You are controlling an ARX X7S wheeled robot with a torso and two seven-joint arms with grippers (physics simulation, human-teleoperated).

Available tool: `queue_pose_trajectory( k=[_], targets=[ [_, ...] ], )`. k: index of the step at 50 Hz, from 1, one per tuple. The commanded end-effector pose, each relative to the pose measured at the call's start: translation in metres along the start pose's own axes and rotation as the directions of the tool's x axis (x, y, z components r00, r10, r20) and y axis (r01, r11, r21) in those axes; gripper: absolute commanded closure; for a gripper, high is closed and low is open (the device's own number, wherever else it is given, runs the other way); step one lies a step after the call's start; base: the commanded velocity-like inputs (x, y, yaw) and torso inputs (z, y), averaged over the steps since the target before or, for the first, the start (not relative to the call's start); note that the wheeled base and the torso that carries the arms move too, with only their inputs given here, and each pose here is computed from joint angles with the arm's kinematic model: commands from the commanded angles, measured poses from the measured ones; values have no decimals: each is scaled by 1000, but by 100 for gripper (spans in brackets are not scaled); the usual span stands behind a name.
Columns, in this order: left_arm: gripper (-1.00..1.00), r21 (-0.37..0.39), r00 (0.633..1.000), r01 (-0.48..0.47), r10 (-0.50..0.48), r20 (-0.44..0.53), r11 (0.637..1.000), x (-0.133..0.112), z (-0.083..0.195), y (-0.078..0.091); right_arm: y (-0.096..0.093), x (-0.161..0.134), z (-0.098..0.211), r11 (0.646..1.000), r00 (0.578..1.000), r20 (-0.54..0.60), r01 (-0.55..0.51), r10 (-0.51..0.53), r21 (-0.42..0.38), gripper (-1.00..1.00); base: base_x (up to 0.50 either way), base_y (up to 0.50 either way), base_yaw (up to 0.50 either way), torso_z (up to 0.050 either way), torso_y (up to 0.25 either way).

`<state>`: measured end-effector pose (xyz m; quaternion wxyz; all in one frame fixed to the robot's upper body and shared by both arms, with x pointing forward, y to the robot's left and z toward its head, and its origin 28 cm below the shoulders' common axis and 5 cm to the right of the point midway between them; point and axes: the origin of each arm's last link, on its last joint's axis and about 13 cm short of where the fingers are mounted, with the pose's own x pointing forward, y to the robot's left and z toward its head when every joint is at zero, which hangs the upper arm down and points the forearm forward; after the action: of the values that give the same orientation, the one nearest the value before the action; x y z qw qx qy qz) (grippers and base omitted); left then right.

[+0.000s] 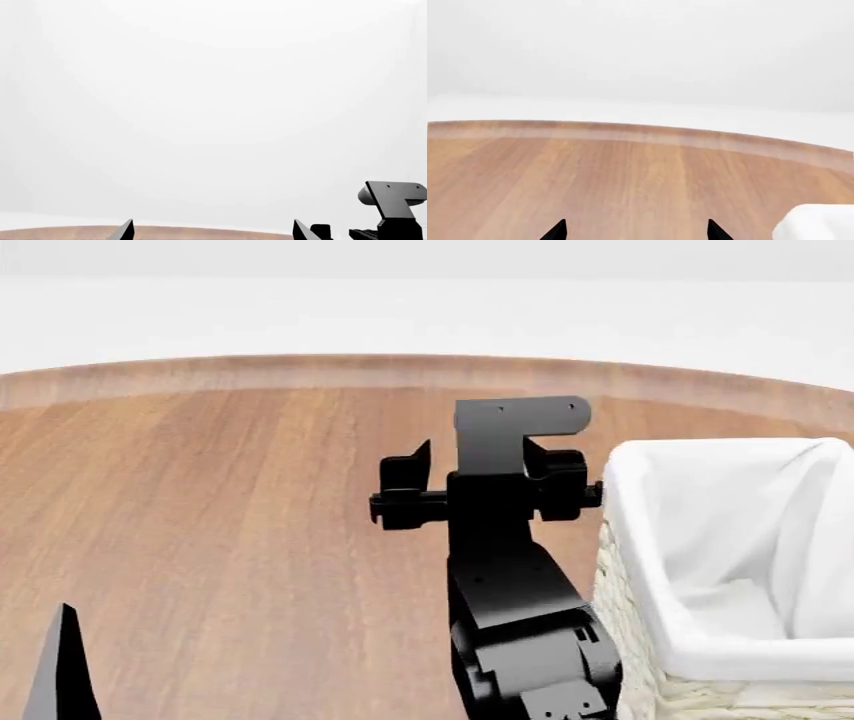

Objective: Pick up the cream cheese box, and put it in the basket.

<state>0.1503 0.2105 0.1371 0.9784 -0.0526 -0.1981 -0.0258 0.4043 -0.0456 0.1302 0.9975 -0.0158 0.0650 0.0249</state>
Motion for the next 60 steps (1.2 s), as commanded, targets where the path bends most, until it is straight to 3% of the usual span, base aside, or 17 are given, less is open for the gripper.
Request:
queue_pose_trajectory(
  k=[1,60],
  targets=[
    [-100,-9,1000,12,-12,-2,1000,-1,-1,-1,-7,0,-29,999,997,-70,42,-44,-19,-100,0,0,0,0,0],
    [-100,10,999,43,-43,2,999,-4,-3,-3,-8,-28,-104,998,973,-226,37,-46,-44,-100,0,0,0,0,0]
  ],
)
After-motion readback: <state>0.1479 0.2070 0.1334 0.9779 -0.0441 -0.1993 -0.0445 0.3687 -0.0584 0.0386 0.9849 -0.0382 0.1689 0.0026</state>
